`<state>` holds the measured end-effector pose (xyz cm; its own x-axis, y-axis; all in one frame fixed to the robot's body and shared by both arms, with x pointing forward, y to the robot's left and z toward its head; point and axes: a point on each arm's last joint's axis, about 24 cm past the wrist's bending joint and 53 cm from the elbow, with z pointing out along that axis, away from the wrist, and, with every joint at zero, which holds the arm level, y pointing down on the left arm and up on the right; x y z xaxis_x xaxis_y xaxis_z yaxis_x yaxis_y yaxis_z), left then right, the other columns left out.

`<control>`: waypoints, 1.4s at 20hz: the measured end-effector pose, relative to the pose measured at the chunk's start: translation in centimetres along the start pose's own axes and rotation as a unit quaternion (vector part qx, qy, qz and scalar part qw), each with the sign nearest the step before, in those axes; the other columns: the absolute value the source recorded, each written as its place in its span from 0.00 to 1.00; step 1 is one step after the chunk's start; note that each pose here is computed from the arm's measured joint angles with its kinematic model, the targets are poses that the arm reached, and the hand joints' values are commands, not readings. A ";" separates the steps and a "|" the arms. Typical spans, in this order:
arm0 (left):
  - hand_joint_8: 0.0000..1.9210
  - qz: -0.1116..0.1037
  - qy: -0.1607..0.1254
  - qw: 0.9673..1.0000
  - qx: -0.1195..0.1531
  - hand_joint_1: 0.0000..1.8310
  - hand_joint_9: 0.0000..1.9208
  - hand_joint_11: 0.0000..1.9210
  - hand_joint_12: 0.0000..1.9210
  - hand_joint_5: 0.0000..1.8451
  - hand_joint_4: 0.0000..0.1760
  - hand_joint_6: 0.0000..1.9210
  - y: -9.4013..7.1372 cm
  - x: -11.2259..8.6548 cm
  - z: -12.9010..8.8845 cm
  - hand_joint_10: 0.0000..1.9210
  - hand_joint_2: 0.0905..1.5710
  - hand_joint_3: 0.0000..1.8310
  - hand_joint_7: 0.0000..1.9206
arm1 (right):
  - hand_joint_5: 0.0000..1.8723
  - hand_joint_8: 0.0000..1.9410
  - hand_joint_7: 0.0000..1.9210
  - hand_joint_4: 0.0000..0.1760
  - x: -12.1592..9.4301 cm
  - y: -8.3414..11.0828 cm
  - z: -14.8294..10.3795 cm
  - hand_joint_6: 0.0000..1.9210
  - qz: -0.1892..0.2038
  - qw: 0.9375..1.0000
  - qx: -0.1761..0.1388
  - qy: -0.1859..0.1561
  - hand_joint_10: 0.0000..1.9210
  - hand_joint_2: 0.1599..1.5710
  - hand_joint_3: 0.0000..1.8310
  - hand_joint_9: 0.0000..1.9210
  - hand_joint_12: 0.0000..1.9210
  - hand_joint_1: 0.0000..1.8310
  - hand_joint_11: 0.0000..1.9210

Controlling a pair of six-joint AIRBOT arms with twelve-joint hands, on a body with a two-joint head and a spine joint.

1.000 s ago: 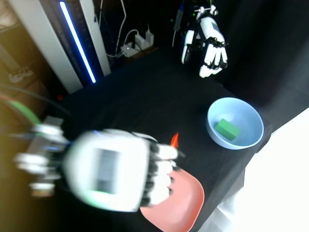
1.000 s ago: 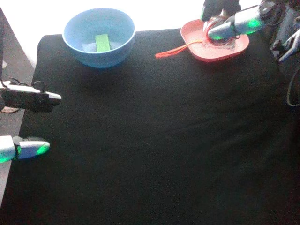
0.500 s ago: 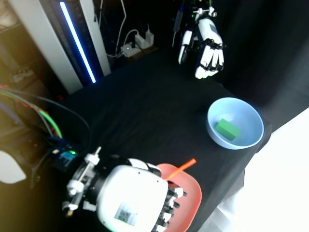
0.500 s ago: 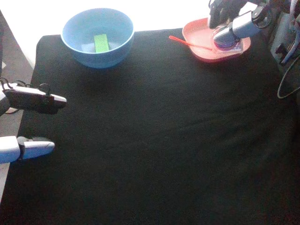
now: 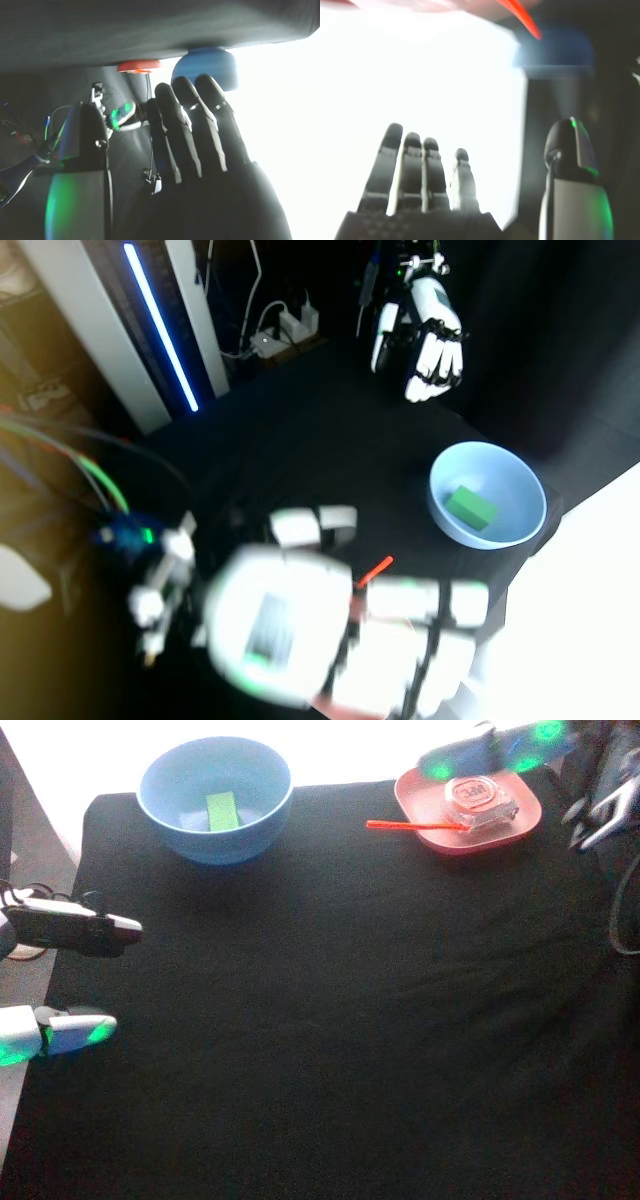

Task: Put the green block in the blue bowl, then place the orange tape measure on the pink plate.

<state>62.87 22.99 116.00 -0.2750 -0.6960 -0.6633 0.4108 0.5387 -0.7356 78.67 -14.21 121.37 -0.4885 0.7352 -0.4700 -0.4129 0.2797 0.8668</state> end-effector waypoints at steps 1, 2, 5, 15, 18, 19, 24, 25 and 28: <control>0.00 0.000 -0.001 1.000 -0.001 0.54 0.24 0.06 0.70 0.38 0.00 0.00 0.0 -0.1 -0.2 0.42 0.64 0.00 0.41 | 0.00 0.00 0.01 1.00 -1.7 0.8 -0.9 0.00 0.016 1.000 -0.008 -0.020 0.00 0.45 0.00 0.00 0.00 0.40 0.00; 0.00 0.000 -0.002 1.000 0.001 0.54 0.24 0.08 0.68 0.35 0.00 0.00 -0.4 -0.2 -0.5 0.40 0.65 0.00 0.40 | 0.00 0.00 0.00 1.00 -3.3 1.4 -2.5 0.00 0.022 0.999 -0.015 -0.036 0.00 0.46 0.00 0.00 0.00 0.34 0.00; 0.00 0.007 -0.015 1.000 0.021 0.46 0.27 0.08 0.61 0.26 0.00 0.00 -2.0 -1.3 -2.5 0.18 0.67 0.00 0.32 | 0.00 0.00 0.01 1.00 -4.0 2.9 -7.0 0.00 0.010 0.998 -0.042 -0.055 0.00 0.50 0.01 0.00 0.00 0.43 0.00; 0.00 0.021 -0.095 0.992 0.086 0.09 0.10 0.00 0.38 0.08 0.02 0.00 -5.9 -4.3 -4.0 0.00 0.75 0.00 0.09 | 0.03 0.00 0.06 0.81 -3.1 2.2 -21.3 0.01 0.125 0.969 -0.105 -0.185 0.00 0.50 0.00 0.03 0.00 0.40 0.00; 0.00 0.004 -0.099 0.988 0.118 0.09 0.02 0.00 0.14 0.00 0.00 0.00 -7.1 -3.4 -2.8 0.00 0.71 0.00 0.00 | 0.01 0.00 0.03 0.68 -0.6 2.6 -20.9 0.00 0.137 0.970 -0.128 -0.156 0.00 0.55 0.01 0.02 0.01 0.36 0.01; 0.00 -0.001 -0.111 0.984 0.138 0.09 0.00 0.00 0.11 0.00 0.00 0.00 -8.0 -3.7 -2.1 0.00 0.71 0.00 0.00 | 0.03 0.00 0.05 0.58 1.4 2.2 -20.3 0.00 0.145 0.975 -0.119 -0.123 0.00 0.58 0.01 0.03 0.01 0.30 0.02; 0.01 0.008 -0.095 0.979 0.182 0.02 0.06 0.00 0.24 0.04 0.00 0.02 -10.7 -3.2 -2.0 0.00 0.73 0.01 0.03 | 0.04 0.00 0.12 0.30 0.2 7.4 -19.1 0.01 0.121 0.972 -0.177 -0.096 0.01 0.62 0.00 0.17 0.14 0.26 0.14; 0.02 0.019 -0.090 0.977 0.192 0.05 0.12 0.00 0.36 0.12 0.05 0.23 -11.3 -3.3 -2.1 0.01 0.72 0.00 0.13 | 0.06 0.00 0.11 0.16 -0.5 8.7 -19.3 0.01 0.115 0.968 -0.199 -0.099 0.00 0.65 0.00 0.17 0.26 0.22 0.10; 0.14 0.053 -0.132 0.966 0.217 0.14 0.35 0.03 0.63 0.20 0.06 0.55 -13.4 -5.9 -1.9 0.12 0.66 0.00 0.43 | 0.00 0.00 0.01 0.59 0.6 11.1 -18.3 0.00 0.110 0.962 -0.238 -0.075 0.00 0.67 0.00 0.04 0.34 0.23 0.00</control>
<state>57.38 20.76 129.46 -0.0046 -0.7754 -0.6314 0.7653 0.4037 -0.5013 59.72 -21.98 127.61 -0.5016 0.8356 -0.2239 -0.6359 -0.1806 0.7504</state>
